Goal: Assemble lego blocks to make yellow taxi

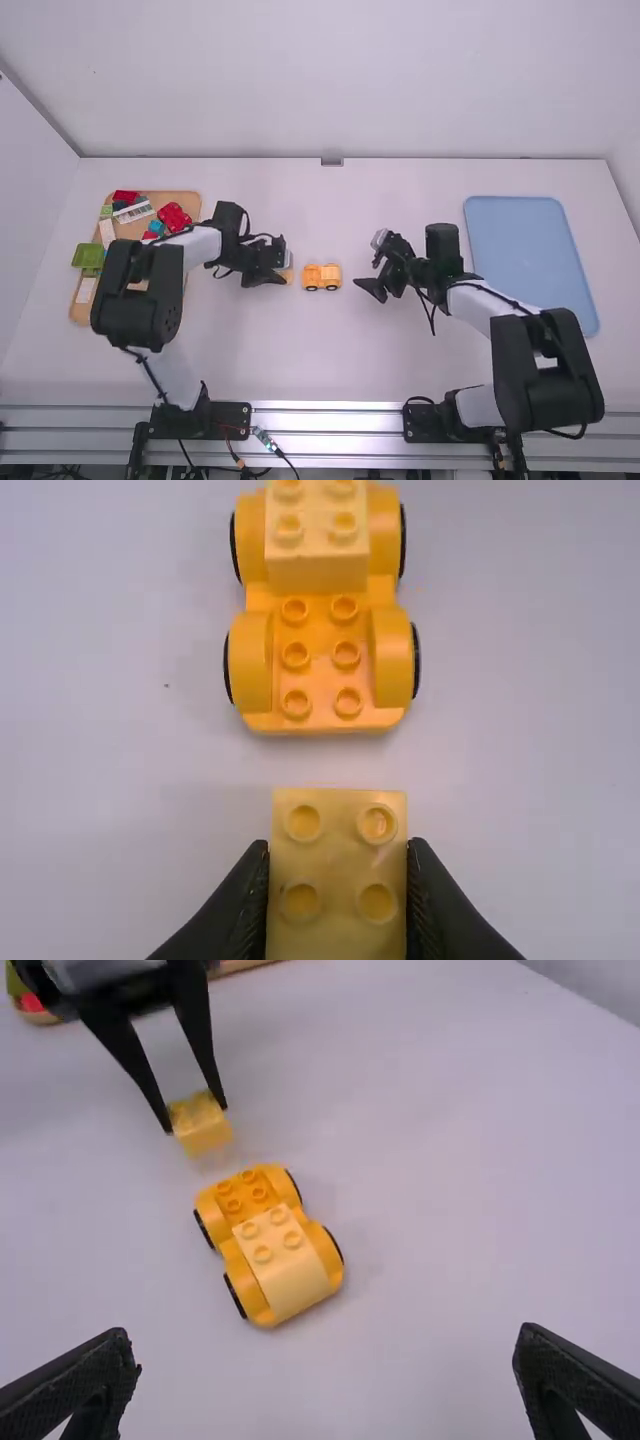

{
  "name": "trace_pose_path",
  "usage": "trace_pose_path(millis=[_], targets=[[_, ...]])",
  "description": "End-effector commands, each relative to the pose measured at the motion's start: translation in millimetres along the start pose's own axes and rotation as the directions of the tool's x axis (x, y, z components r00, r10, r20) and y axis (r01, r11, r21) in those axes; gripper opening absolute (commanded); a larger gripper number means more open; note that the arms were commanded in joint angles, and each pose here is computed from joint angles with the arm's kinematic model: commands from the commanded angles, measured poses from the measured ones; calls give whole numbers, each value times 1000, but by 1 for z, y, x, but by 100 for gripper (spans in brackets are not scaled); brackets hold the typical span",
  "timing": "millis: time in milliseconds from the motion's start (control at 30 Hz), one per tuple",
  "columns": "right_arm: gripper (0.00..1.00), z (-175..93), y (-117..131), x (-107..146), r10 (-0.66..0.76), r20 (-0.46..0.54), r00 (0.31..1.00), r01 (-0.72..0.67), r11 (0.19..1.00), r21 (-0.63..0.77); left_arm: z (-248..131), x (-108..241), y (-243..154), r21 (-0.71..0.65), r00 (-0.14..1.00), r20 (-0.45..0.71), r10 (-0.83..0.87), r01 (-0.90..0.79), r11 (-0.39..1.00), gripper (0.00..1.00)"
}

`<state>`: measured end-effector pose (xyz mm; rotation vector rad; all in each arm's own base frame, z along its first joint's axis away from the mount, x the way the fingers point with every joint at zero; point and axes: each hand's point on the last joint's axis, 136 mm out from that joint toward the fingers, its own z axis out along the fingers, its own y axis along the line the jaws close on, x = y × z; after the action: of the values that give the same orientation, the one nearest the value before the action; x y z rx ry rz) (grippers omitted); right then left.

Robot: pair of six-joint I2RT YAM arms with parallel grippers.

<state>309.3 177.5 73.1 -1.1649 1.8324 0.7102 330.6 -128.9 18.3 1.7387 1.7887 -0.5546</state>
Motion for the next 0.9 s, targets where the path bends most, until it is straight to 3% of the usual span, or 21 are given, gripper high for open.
trace_pose_path(millis=[0, 267, 500, 733, 867], targets=[[99, 5, -8, -2, -67, 14, 998, 68, 997, -35, -14, -10, -7, -40, 1000, 15, -4, 5, 999, 2], [99, 46, -8, 12, -217, 50, 975, 223, 947, -231, -25, -17, -8, -113, 995, 28, -94, 96, 989, 2], [99, 83, 3, 28, -247, 67, 967, 255, 908, -333, -33, -38, 3, -107, 988, 103, -116, 127, 986, 2], [99, 84, 16, 32, -326, 128, 937, 350, 864, -362, -40, -57, 9, -80, 975, 140, -172, 185, 980, 2], [99, 92, 5, 35, -251, 66, 966, 259, 913, -317, -25, -65, -3, -50, 993, 80, -92, 97, 994, 2]])
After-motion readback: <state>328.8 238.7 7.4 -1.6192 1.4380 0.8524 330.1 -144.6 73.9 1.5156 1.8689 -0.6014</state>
